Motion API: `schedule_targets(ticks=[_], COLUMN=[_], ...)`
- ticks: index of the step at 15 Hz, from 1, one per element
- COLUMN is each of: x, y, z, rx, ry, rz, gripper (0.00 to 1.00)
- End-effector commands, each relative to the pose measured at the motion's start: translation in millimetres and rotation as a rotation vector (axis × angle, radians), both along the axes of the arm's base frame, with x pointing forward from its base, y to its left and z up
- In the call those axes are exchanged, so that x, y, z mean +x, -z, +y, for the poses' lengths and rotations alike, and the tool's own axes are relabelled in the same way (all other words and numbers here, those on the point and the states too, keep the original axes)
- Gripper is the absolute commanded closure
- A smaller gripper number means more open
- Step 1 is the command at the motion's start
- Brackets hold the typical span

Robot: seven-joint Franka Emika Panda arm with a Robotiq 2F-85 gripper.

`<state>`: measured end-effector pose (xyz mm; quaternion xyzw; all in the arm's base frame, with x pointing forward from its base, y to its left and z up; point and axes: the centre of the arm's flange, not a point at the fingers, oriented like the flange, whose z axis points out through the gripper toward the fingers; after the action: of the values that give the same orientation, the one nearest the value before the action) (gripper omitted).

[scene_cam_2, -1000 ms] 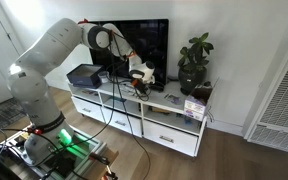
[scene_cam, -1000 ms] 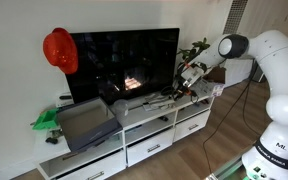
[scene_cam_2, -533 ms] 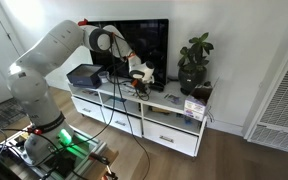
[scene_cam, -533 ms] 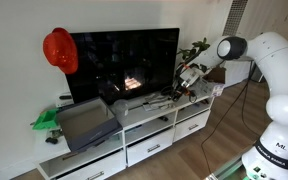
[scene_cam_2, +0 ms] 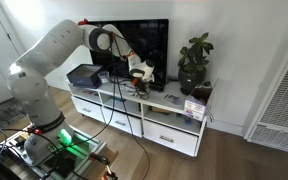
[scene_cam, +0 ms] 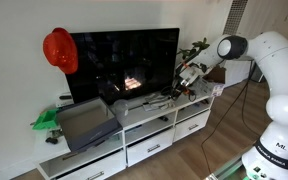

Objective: Move the striped towel to the right

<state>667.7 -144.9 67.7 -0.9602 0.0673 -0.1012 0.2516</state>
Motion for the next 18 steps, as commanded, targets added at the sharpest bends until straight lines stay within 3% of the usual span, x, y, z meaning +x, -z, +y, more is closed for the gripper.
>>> schedule_targets(ticks=[1, 9, 11, 12, 18], x=[-0.8, 2.2, 1.5, 1.5, -1.0], y=[-20.1, -20.3, -17.8, -17.6, -44.9], z=[1.7, 4.4, 5.7, 6.1, 3.5], rx=[0.008, 0.024, 0.029, 0.027, -0.004], ry=[0.015, 0.036, 0.034, 0.034, 0.055], rz=[0.029, 0.107, 0.123, 0.126, 0.099], gripper=[0.65, 0.68, 0.78, 0.97, 1.00])
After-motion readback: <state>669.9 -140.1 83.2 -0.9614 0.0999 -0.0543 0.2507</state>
